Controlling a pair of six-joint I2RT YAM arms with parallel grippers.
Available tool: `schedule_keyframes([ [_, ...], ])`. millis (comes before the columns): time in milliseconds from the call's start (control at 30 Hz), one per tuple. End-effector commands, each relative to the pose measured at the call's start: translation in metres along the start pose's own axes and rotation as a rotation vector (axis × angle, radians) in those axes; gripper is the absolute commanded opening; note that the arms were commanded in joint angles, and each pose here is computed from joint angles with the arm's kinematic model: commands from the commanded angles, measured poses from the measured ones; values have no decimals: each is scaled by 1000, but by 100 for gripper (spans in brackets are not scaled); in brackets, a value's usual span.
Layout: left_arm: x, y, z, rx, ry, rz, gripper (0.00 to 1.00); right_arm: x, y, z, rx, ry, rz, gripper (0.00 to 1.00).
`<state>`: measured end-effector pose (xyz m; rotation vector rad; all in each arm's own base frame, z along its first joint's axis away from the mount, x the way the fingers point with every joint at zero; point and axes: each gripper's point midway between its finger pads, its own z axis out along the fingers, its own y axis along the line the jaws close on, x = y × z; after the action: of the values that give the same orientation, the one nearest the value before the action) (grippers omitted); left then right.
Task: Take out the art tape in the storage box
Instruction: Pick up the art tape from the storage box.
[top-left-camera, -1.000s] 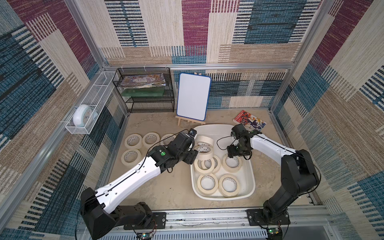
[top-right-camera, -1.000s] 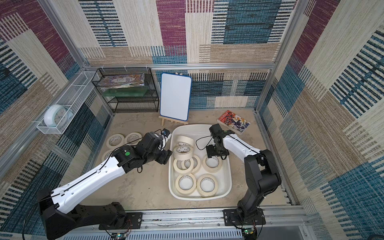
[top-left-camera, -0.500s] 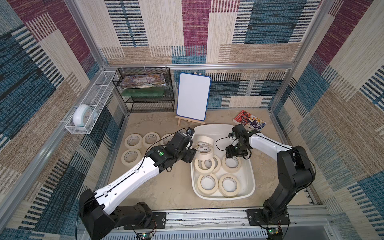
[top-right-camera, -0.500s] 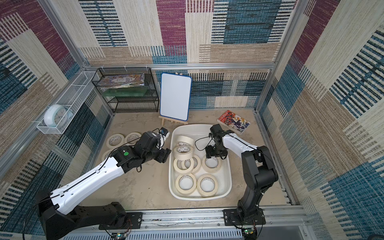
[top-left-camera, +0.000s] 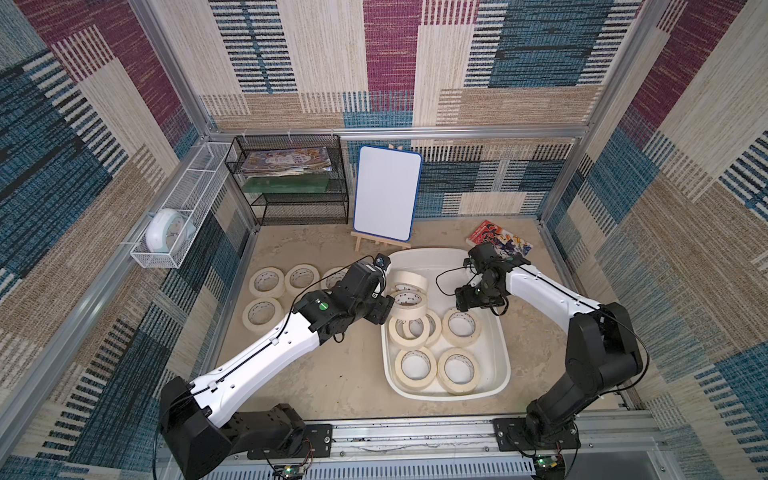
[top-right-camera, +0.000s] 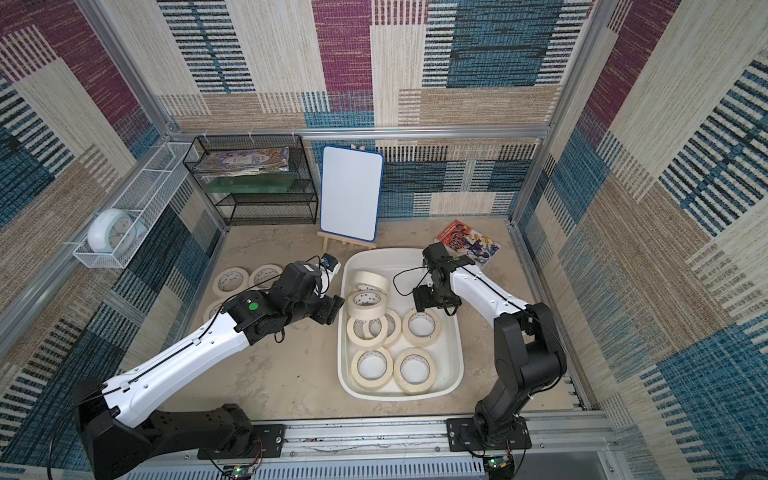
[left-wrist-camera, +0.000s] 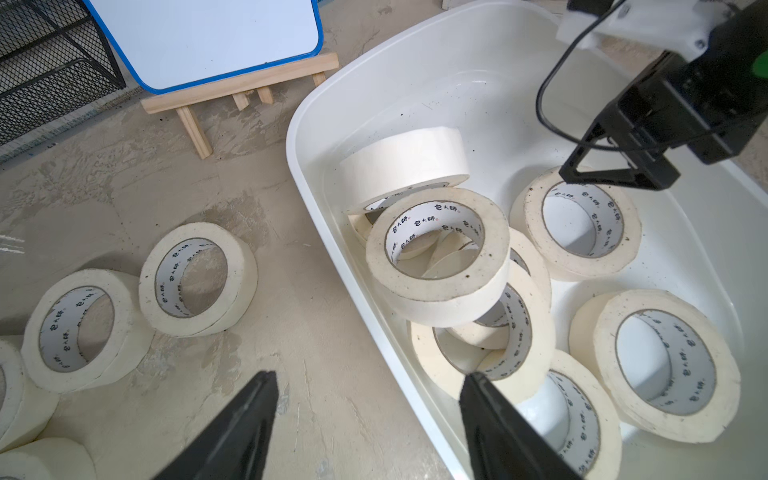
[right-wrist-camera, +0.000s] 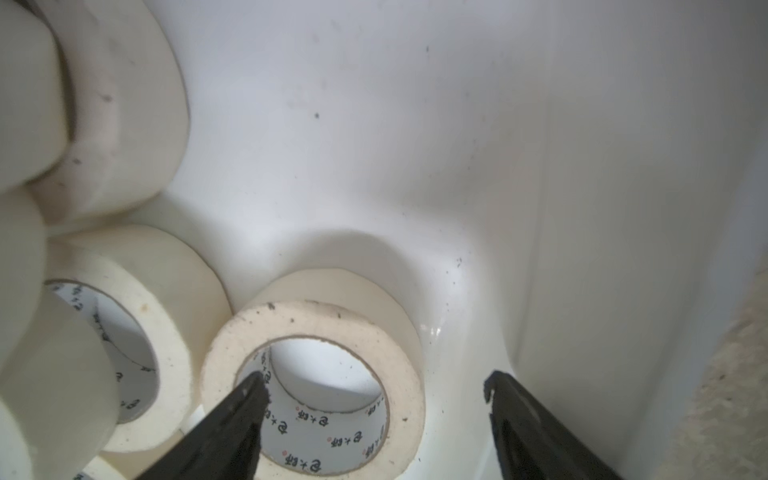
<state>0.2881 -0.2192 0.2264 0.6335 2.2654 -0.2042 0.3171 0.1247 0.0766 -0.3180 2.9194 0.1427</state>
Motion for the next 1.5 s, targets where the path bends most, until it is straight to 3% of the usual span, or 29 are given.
schedule_keyframes([
  [0,-3,-2,-1,13,-10,-5,75,19,-7,11,30,68,-4,88],
  [167,0,4,-8,-10,-25,-4,75,29,-10,23,32,107,-6,88],
  [300,1,6,-9,-14,-28,-5,75,38,-12,37,21,144,-2,81],
  [400,1,7,-9,-15,-28,-6,75,42,-11,41,14,155,-2,64],
  [500,0,6,-8,-11,-31,-7,75,34,-12,32,21,122,-4,35],
  [567,-2,5,-7,-7,-33,-8,75,23,-12,21,31,87,2,20],
  [733,-8,1,-6,15,-34,-20,75,-20,-2,-28,46,-65,-4,14],
  [900,-19,-14,-3,92,-52,-64,75,-52,28,-76,22,-174,-51,0],
  [1167,-47,-59,7,332,-91,-160,76,-54,76,-78,-2,-185,-135,0],
  [1467,-38,-61,42,279,-15,-178,77,-60,90,-91,-13,-222,-161,0],
])
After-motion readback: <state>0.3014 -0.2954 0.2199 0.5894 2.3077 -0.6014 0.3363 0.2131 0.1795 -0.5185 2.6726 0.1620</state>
